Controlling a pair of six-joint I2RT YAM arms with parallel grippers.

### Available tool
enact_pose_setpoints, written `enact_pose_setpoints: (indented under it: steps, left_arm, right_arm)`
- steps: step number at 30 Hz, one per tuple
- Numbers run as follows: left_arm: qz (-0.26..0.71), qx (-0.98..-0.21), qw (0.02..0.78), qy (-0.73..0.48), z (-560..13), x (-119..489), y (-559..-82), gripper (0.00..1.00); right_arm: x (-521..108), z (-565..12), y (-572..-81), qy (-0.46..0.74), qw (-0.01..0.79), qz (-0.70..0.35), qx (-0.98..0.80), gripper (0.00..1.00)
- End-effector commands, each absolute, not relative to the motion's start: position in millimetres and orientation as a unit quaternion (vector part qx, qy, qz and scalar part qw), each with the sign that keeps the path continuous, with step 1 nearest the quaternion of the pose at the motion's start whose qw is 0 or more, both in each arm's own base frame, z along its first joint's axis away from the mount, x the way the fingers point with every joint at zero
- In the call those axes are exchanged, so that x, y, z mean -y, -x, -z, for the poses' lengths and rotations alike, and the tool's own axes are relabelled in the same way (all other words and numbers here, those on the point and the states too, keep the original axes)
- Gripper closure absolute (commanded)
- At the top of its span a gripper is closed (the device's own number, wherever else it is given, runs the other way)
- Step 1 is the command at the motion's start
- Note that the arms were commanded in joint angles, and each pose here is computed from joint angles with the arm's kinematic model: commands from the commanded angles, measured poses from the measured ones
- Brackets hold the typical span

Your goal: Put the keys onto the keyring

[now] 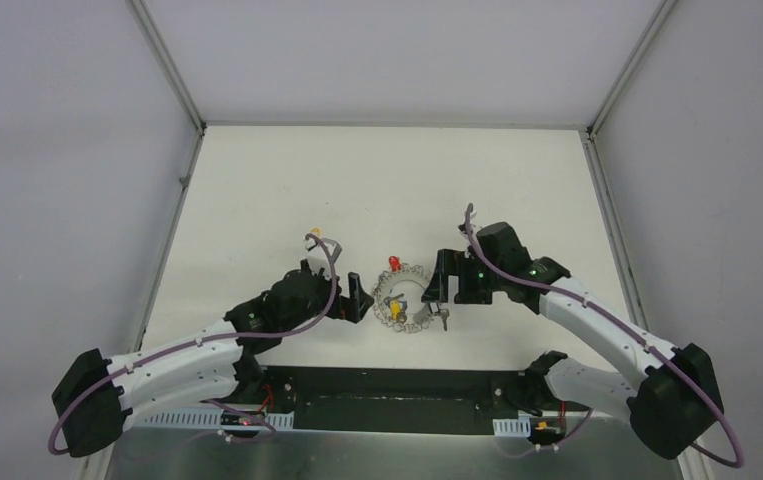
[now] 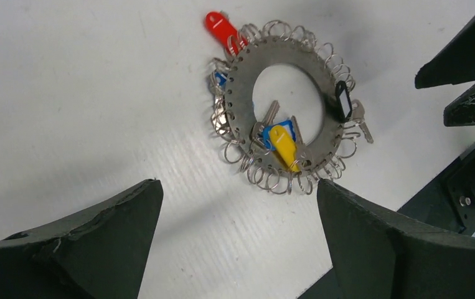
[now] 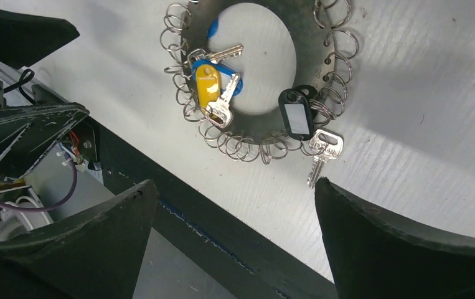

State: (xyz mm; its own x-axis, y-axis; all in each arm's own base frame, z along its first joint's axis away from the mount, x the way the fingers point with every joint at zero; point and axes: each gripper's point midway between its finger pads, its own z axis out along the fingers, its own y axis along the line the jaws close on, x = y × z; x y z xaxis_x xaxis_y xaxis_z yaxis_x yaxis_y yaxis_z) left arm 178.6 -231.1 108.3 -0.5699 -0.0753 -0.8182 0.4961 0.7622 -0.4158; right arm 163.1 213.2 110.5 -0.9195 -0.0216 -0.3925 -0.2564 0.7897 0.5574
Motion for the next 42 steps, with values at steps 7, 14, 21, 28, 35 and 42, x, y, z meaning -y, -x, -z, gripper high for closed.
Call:
enact_pose_setpoints:
  steps: [7,14,21,28,35,42]
  left_arm:
    - [0.270,-0.915,0.291,-0.069,-86,243,-166,0.01]
    - [0.289,-0.930,0.214,-0.073,-92,276,-160,0.01]
    - [0.305,-0.934,0.183,-0.042,-94,288,-158,0.03]
    - [0.330,-0.926,0.180,-0.020,-106,297,-160,0.12]
    - [0.357,-0.910,0.209,-0.032,-132,301,-167,0.18]
    - [0.365,-0.899,0.240,-0.036,-147,294,-169,0.20]
  right_arm:
    - [-225,-103,-164,0.053,0.097,-0.375,-0.920,0.10]
    - [-234,-92,-152,0.047,0.047,-0.415,-0.907,0.25]
    - [-226,-68,-141,0.011,0.031,-0.398,-0.917,0.42]
    - [-233,-44,-137,0.014,-0.001,-0.362,-0.932,0.63]
    - [-241,-33,-144,0.034,0.012,-0.304,-0.952,0.76]
    - [-235,-30,-151,0.026,0.033,-0.273,-0.961,0.73]
